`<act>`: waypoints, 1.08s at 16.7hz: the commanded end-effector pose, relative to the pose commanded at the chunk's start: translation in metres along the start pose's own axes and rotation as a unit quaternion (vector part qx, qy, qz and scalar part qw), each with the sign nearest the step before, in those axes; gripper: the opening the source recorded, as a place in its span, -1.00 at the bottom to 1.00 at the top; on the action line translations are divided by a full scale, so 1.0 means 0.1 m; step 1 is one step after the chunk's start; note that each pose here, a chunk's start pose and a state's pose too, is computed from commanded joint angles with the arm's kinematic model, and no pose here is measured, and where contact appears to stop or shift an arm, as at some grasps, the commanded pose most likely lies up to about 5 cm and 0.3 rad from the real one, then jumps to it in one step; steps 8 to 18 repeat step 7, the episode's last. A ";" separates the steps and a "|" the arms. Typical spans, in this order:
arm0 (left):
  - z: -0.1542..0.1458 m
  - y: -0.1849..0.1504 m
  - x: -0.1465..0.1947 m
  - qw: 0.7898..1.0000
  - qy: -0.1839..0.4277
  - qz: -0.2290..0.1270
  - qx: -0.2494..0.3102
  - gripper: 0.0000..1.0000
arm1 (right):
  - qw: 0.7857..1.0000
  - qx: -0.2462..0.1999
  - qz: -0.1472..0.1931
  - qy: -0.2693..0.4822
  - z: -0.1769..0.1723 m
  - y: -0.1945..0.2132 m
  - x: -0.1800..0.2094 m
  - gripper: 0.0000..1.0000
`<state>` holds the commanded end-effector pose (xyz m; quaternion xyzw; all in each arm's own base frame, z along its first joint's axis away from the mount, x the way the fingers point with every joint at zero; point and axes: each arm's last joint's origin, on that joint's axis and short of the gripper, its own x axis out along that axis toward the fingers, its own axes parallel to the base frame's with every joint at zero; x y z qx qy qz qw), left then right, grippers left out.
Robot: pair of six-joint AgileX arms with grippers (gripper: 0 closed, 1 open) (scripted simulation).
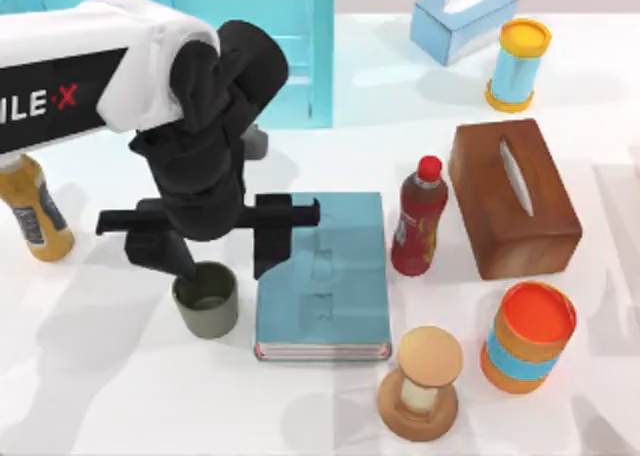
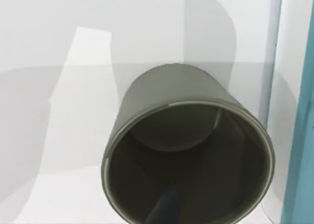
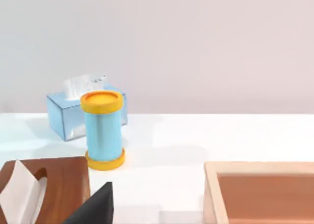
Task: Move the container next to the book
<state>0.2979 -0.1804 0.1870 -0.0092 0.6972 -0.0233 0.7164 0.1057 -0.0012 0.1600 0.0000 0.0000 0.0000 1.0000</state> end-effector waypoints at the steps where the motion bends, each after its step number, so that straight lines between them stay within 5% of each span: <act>1: 0.00 0.00 0.00 1.000 0.000 0.000 0.000 0.96 | 1.000 0.000 0.000 0.000 0.00 0.00 0.00 1.00; 18: 0.00 0.00 0.00 1.000 0.000 0.000 0.000 1.00 | 1.000 0.000 0.000 0.000 0.00 0.00 0.00 1.00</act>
